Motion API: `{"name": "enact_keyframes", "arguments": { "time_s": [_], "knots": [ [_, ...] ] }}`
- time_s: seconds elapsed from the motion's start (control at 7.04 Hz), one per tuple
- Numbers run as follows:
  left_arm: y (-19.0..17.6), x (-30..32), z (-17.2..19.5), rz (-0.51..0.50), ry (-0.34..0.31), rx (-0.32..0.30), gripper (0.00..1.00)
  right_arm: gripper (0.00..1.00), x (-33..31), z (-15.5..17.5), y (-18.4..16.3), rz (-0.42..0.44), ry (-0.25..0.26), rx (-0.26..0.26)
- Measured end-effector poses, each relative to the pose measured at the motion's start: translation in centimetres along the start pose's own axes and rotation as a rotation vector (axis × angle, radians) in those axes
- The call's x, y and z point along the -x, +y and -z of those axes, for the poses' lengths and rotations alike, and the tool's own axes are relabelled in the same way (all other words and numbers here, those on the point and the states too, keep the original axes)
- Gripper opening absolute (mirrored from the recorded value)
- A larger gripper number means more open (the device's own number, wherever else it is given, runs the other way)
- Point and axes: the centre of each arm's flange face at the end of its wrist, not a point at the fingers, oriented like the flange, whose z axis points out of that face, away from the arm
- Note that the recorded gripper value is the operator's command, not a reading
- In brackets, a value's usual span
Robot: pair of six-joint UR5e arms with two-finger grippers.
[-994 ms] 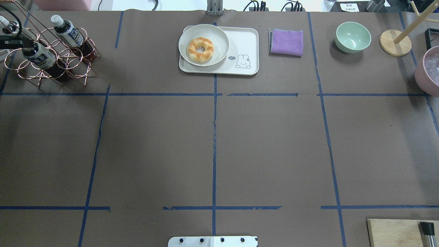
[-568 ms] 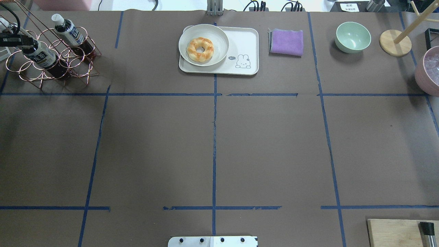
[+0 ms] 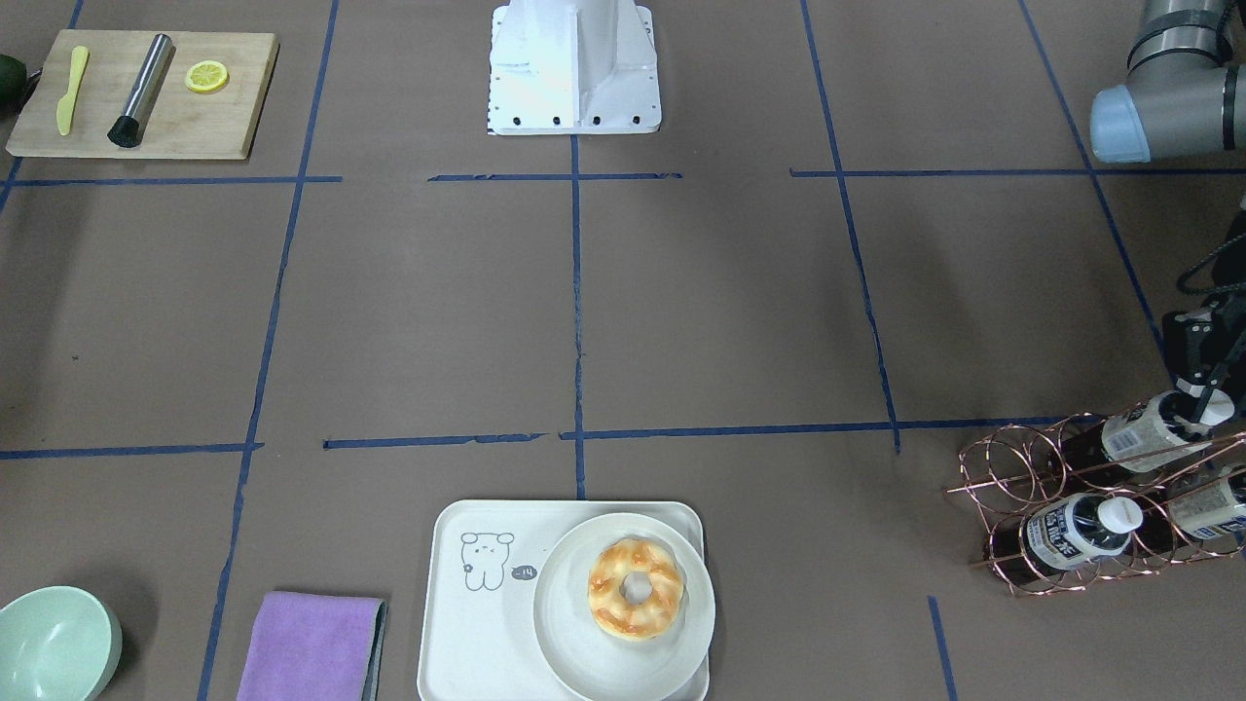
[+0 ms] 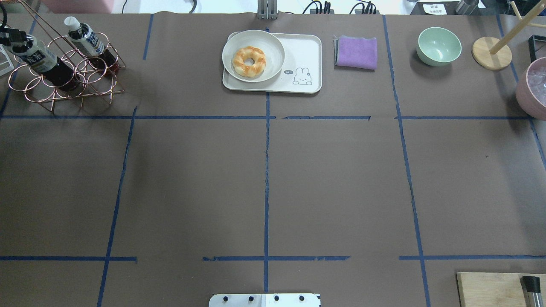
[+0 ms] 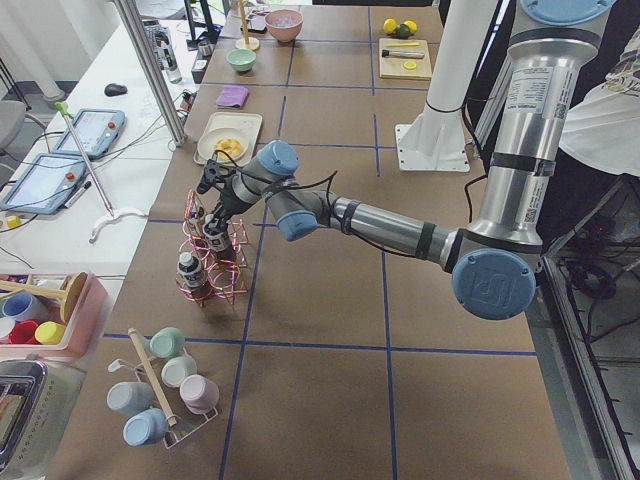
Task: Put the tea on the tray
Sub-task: 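Grasp the tea bottle with the left gripper and lift it from the rack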
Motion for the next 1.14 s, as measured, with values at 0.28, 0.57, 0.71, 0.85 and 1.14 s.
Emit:
{"name": "enact_keyframes", "arguments": {
  "time_s": [0.28, 0.57, 0.71, 0.85, 1.14],
  "knots": [
    [-0.9, 0.1, 1.0, -0.013, 0.009, 0.005, 0.09, 1.00, 0.1, 0.1, 0.0, 0.002, 0.001, -0.002],
    [-1.6, -1.0, 3.1, -0.009, 0.016, 0.019, 0.09, 1.00, 0.2, 0.2, 0.0, 0.003, 0.001, -0.003],
    [-2.6, -1.0, 4.9, -0.001, 0.020, 0.028, 0.09, 1.00, 0.1, 0.1, 0.0, 0.002, 0.001, -0.003],
    [-4.0, -0.4, 7.0, 0.005, 0.022, 0.033, 0.09, 1.00, 0.1, 0.1, 0.0, 0.001, 0.000, -0.002],
    [-5.8, -0.6, 12.1, 0.017, 0.013, 0.036, 0.08, 1.00, 0.1, 0.1, 0.0, 0.001, 0.000, -0.001]
  ]
}}
